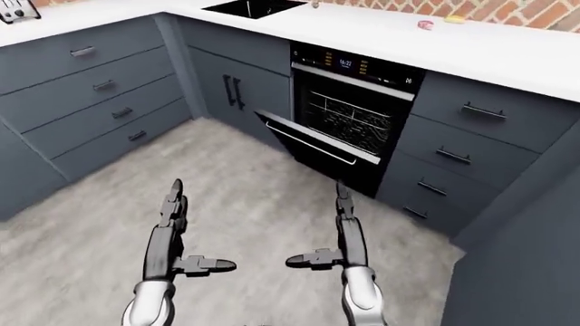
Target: Close the dishwasher door
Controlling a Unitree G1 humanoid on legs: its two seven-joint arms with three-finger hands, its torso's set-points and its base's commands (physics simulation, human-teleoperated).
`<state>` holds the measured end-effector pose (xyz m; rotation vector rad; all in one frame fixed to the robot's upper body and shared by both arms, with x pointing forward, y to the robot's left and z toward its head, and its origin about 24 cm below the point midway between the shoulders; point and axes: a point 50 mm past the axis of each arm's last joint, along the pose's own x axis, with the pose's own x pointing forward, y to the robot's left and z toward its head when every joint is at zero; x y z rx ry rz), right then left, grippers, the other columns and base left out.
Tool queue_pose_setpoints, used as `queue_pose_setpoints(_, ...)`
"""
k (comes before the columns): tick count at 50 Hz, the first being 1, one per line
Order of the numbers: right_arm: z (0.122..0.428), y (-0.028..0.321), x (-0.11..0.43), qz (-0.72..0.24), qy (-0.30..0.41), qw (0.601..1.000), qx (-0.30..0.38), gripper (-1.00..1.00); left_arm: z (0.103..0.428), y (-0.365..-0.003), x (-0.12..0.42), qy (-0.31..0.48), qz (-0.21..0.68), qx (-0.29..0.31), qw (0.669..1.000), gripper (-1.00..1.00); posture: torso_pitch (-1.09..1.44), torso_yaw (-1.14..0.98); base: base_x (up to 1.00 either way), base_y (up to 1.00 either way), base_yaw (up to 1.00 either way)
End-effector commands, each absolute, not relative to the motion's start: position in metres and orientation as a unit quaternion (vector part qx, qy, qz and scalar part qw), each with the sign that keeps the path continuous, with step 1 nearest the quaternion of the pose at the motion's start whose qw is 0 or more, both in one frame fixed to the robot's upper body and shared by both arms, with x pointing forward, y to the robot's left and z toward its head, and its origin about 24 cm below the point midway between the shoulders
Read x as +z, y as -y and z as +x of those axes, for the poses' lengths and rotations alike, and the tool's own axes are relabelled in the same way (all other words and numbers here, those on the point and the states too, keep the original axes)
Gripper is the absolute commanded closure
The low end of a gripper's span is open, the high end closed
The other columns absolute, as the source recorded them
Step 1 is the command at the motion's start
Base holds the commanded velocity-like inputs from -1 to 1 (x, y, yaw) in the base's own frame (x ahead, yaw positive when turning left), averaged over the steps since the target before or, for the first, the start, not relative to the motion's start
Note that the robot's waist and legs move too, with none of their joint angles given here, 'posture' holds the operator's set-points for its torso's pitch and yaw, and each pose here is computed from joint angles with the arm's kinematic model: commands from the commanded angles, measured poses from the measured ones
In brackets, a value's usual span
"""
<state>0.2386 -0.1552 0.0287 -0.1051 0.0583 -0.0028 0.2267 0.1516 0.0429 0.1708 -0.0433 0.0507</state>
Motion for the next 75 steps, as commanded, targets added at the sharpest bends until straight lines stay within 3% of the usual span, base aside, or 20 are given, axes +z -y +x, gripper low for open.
queue_pose_setpoints(1,0.2414,0.1557,0.0433,-0.056,0.010,0.998,-0.001,-1.00,0.2281,-0.1499,0.0563,0.057,0.082,0.027,0.995,-1.00,0.00,0.00,0.00,0.00,0.59)
queue_pose_setpoints(75,0.2411,0.1530,0.0408,-0.057,0.000,0.998,0.006,-1.00,0.2227,-0.1516,0.0629,0.064,0.081,0.027,0.994,-1.00,0.00,0.00,0.00,0.00,0.58)
